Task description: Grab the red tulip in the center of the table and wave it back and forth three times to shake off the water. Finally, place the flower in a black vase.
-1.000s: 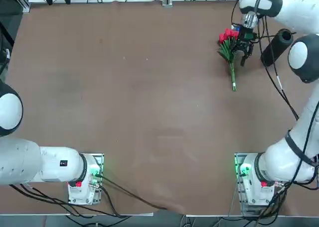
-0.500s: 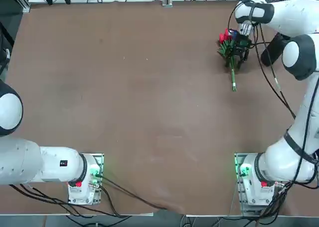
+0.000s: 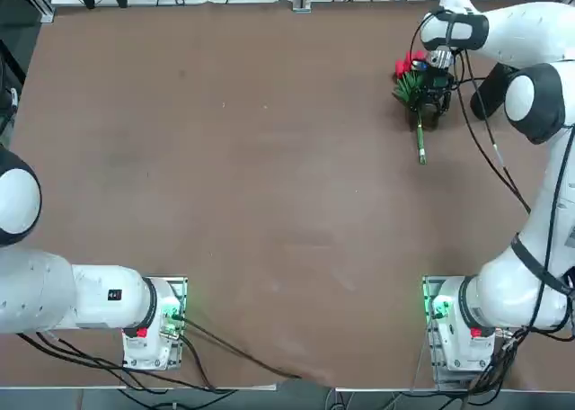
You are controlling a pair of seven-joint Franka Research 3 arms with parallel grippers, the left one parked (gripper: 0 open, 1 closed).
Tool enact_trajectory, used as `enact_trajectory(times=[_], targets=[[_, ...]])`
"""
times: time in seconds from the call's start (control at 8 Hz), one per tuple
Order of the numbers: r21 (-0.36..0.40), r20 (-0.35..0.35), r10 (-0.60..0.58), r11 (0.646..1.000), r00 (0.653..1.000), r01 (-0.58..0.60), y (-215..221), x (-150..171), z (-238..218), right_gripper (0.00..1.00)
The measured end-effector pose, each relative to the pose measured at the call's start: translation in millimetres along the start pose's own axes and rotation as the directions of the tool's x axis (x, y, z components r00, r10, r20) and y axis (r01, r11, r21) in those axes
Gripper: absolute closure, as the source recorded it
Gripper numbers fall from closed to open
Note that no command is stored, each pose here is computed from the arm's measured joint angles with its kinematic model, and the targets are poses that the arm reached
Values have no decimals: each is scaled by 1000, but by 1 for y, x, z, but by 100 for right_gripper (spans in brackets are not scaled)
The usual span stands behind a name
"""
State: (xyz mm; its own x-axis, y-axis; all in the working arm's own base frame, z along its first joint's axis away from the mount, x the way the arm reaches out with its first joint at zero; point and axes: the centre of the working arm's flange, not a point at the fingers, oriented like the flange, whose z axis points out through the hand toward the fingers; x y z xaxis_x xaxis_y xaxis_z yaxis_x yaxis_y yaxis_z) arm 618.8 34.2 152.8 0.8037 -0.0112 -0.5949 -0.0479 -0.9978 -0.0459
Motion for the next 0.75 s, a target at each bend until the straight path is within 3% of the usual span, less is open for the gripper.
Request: enact_trajectory(times=[0.5, 0.62, 0.75], targets=[[-4, -6, -5, 1000, 1000, 5, -3, 4, 1, 8], [-12, -7, -8, 1000, 1000, 8, -4, 4, 0, 17], [-14, -11, -8, 1000, 1000, 8, -4, 4, -3, 37]])
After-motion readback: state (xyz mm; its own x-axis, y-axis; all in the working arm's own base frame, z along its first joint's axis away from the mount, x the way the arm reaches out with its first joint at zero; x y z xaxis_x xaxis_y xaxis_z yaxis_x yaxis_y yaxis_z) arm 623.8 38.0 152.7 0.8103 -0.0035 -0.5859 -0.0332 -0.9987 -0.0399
